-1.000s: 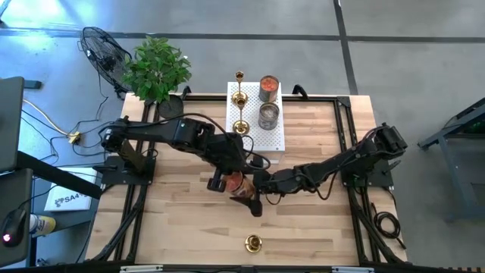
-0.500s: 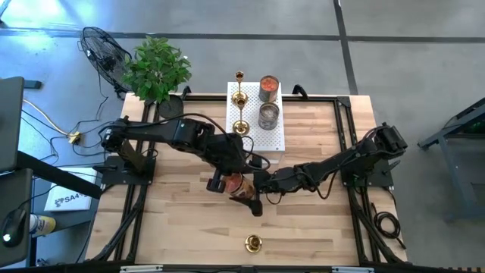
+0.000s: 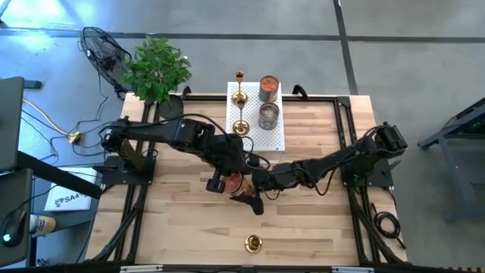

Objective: Pick & Place candle stick holders
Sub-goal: Put the orange scented candle on the shelf

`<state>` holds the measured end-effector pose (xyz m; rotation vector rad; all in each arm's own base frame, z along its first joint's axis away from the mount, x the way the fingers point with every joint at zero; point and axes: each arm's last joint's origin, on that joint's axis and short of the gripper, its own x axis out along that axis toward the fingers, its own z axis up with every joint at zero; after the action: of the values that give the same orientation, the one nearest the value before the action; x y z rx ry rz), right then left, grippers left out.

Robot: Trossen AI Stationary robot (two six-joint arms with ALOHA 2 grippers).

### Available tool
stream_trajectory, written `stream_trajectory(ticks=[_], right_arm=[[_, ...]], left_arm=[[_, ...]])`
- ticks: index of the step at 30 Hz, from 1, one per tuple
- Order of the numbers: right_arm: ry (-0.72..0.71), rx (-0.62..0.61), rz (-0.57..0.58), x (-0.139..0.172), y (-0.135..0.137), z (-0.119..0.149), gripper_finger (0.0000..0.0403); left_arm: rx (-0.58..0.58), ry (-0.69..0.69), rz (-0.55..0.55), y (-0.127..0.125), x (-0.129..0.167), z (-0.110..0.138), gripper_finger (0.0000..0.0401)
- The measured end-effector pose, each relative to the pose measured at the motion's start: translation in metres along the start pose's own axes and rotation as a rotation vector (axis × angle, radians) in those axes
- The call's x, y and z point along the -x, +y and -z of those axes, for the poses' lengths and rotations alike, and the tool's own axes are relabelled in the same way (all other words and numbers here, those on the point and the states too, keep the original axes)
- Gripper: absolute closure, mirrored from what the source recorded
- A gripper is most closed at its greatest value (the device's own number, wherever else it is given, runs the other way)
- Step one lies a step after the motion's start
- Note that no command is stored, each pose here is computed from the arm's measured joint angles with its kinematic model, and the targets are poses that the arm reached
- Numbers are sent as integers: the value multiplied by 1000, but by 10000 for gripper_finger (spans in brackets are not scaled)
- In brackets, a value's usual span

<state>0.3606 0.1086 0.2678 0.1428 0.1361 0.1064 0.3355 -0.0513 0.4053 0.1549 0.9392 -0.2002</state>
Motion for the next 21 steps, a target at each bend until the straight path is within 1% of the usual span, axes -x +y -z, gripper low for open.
stream_trajectory(ticks=[3, 6, 10, 14, 21], right_arm=[[2, 1, -1, 0, 0, 0, 47], [4, 1, 1, 0, 0, 0, 47], [8, 0, 3, 0, 0, 1, 47], [28, 4, 2, 0, -1, 3, 47], [34, 5, 11, 0, -1, 3, 47]], left_arm=[[-2, 0, -3, 0, 0, 0, 400], [-7, 3, -33, 1, 0, 0, 400], [-7, 1, -59, 1, 0, 0, 388], [3, -3, -70, 1, 0, -1, 360], [-48, -21, -139, -6, 0, -4, 294]])
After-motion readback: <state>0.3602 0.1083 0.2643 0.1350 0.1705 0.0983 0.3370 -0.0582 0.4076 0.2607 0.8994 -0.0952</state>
